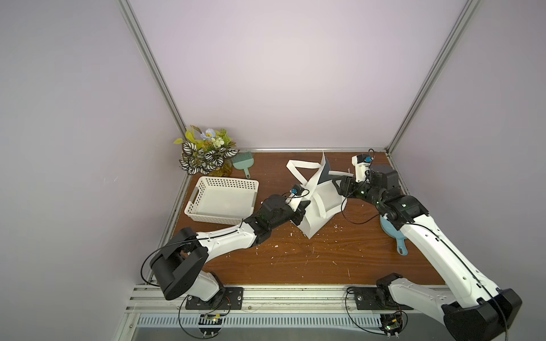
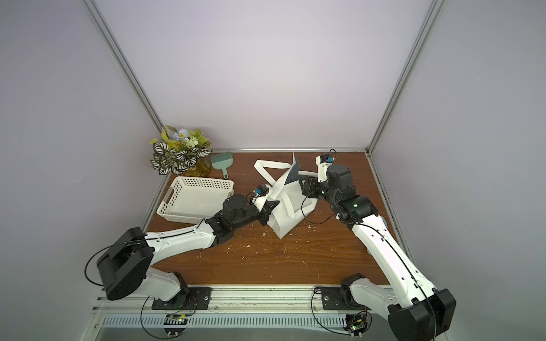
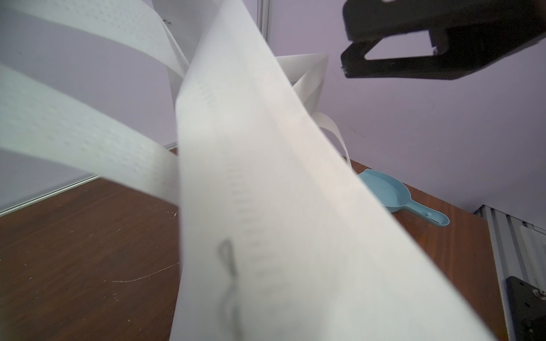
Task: Place the ice pack in the delivery bag
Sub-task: Seal the delivery bag at the center of the board.
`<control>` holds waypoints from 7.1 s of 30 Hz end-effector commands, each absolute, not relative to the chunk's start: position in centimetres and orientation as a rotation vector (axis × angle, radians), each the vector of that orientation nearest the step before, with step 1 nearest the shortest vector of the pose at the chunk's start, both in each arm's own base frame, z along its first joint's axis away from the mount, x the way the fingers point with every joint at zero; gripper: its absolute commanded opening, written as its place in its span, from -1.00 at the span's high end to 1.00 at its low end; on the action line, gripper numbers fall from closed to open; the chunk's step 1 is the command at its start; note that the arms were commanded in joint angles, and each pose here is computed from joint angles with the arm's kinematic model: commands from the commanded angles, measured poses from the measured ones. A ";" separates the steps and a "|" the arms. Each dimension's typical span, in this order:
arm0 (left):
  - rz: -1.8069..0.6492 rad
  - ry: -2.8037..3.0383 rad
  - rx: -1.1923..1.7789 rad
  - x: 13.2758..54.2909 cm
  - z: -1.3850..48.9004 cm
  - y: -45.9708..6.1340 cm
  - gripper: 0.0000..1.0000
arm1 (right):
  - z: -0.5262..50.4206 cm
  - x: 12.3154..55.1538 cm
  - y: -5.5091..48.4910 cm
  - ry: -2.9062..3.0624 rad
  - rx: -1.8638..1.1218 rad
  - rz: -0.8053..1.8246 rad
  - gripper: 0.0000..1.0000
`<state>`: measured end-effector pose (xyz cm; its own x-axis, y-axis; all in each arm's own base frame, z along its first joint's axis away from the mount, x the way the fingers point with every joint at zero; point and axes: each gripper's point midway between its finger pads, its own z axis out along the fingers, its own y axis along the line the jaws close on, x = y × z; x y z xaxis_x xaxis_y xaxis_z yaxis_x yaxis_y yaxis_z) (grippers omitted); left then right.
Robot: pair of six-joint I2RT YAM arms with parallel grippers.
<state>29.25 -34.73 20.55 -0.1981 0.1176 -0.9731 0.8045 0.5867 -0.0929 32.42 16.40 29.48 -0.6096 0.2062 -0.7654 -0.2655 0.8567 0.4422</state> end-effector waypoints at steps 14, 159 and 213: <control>-0.779 1.584 0.725 29.8 23.9 -34.8 1.00 | 30.8 31.9 20.9 2.097 -0.085 0.950 0.23; -0.482 1.428 1.038 30.2 23.8 -27.2 1.00 | 30.6 32.0 34.9 1.502 -1.642 0.649 -0.15; -0.498 1.428 0.982 30.6 24.4 -27.1 1.00 | 29.2 31.5 34.6 1.659 -1.540 0.532 -0.25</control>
<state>30.08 -27.32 20.92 0.0549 0.3407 -0.9386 0.8313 0.5050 0.2320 31.62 35.14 27.05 0.0838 -0.6467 -0.7581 -0.9770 0.0963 -0.1901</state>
